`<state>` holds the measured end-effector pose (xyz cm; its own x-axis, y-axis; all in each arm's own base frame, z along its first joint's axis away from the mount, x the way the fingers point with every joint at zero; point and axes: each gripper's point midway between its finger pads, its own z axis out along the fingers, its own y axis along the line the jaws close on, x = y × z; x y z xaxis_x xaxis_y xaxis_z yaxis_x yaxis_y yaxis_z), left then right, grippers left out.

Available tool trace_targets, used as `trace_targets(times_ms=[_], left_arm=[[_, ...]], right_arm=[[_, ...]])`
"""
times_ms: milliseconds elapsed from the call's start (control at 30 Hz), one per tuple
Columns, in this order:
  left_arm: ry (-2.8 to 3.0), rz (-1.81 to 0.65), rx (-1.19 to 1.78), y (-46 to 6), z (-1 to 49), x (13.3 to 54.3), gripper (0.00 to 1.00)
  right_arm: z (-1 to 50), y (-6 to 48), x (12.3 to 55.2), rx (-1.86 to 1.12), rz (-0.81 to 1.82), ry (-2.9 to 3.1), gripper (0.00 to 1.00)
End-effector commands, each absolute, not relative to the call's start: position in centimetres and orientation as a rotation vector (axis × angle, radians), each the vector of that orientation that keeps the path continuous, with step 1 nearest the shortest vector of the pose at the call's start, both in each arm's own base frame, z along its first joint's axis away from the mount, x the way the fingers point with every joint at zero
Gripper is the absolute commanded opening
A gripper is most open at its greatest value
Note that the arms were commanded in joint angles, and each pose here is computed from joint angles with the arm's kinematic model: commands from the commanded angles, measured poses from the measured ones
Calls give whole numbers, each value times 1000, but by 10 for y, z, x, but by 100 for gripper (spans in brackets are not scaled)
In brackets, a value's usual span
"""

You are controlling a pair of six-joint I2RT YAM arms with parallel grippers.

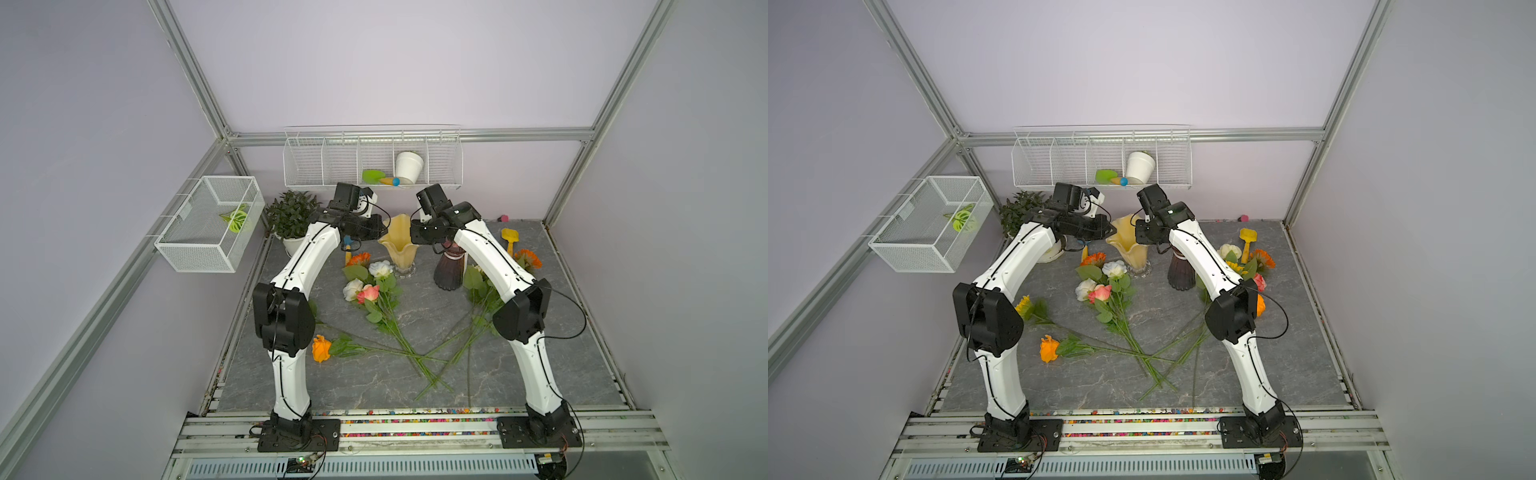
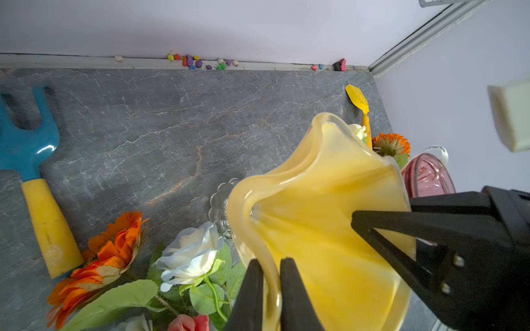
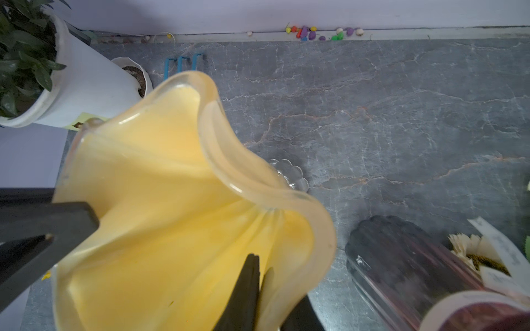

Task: Arrange the flowers in different vases according to their variety
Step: Move the vase to the center of the board.

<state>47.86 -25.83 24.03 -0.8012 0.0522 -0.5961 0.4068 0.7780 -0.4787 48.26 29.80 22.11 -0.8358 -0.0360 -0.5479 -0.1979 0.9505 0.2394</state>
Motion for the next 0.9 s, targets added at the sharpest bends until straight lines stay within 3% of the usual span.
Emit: trace_targets(times_ms=[0,867], left_arm=[[2521,-920,406,-289,206,446,0],[2548,-939,511,-305,235,385,0]], right_arm=[[270,342,446,-338,595,2439,0],[264,367,388,-382,671,2497,0]])
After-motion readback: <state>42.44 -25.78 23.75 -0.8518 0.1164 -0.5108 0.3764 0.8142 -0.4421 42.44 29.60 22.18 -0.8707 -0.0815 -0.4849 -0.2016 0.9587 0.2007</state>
